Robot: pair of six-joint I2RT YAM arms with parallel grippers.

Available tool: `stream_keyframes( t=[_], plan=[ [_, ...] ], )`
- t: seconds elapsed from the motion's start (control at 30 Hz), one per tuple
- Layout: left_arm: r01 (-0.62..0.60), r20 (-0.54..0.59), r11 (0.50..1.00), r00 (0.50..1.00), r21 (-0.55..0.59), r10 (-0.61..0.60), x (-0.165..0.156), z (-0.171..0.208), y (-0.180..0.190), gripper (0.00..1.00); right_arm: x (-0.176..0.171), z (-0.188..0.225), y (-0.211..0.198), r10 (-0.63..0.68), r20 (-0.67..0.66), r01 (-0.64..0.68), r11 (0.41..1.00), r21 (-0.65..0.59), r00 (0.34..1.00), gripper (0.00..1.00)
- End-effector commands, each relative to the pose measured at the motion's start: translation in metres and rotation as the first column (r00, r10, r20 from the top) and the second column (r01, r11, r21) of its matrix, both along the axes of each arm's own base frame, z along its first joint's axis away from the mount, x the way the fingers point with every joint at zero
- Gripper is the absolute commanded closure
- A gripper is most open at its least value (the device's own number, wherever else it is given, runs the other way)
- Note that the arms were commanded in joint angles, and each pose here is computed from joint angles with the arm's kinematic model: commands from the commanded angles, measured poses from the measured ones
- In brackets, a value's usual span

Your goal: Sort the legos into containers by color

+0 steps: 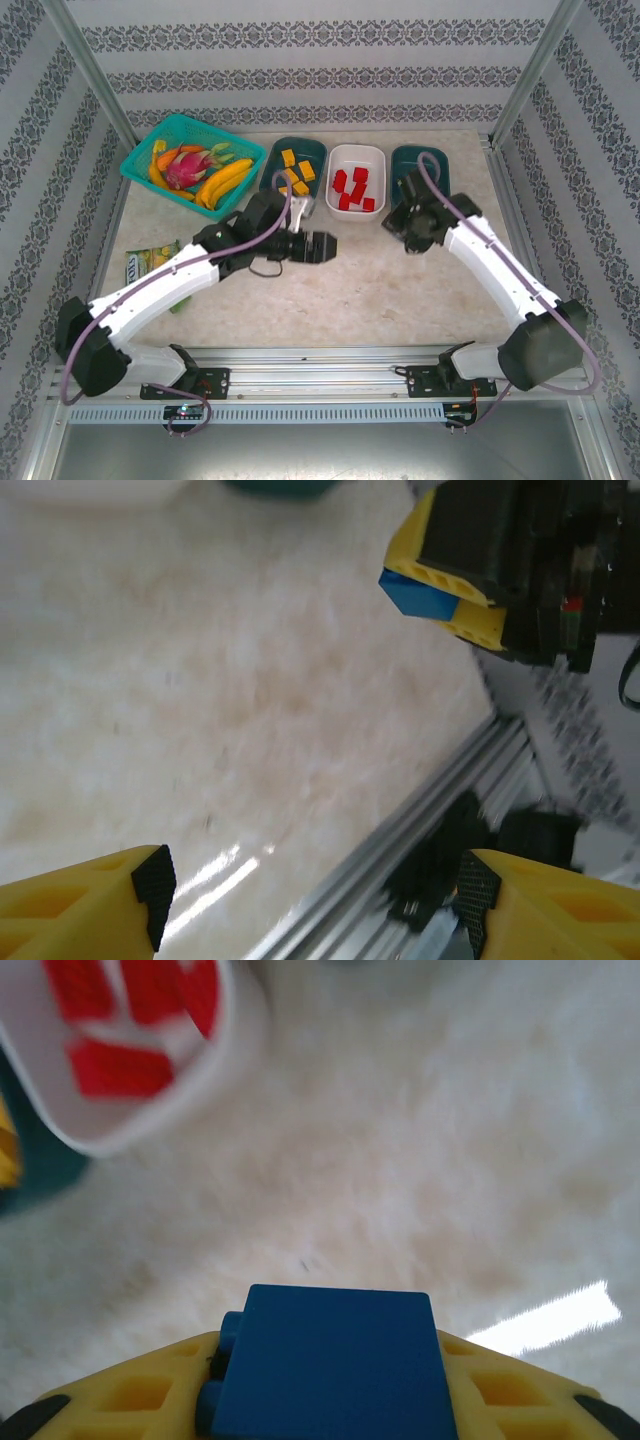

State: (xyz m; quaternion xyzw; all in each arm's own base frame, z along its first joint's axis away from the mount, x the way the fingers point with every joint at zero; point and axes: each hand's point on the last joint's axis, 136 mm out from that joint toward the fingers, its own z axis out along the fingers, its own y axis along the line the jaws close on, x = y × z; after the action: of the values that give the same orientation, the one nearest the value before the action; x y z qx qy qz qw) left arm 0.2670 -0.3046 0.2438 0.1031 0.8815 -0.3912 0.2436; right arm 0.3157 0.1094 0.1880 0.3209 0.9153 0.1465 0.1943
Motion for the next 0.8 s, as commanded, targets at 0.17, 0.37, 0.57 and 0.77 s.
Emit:
stream_keyframes(
  t=[0.17,0.37,0.57,0.77],
  plan=[
    [-0.143,0.068,0.982,0.986,-0.125,0.153,0.106,0.044,-0.011,0.23,0.111,0.012,-0.052,0.074,0.059,-0.057,0.967,-0.25,0.996,0.66],
    [-0.16,0.078,0.977,0.982,-0.139,0.171,0.16,0.045,-0.025,0.23,0.179,-0.011,-0.08,-0.008,0.104,0.032,0.972,-0.231,0.995,0.66],
    [-0.16,0.069,0.973,0.982,-0.163,0.173,0.195,0.034,-0.043,0.23,0.232,-0.051,-0.099,0.012,0.053,0.002,0.965,-0.261,0.999,0.65],
    [-0.16,0.048,0.963,0.983,-0.215,0.175,0.219,0.028,-0.056,0.23,0.258,-0.089,-0.118,-0.001,-0.022,-0.004,0.972,-0.234,1.0,0.61]
  ],
)
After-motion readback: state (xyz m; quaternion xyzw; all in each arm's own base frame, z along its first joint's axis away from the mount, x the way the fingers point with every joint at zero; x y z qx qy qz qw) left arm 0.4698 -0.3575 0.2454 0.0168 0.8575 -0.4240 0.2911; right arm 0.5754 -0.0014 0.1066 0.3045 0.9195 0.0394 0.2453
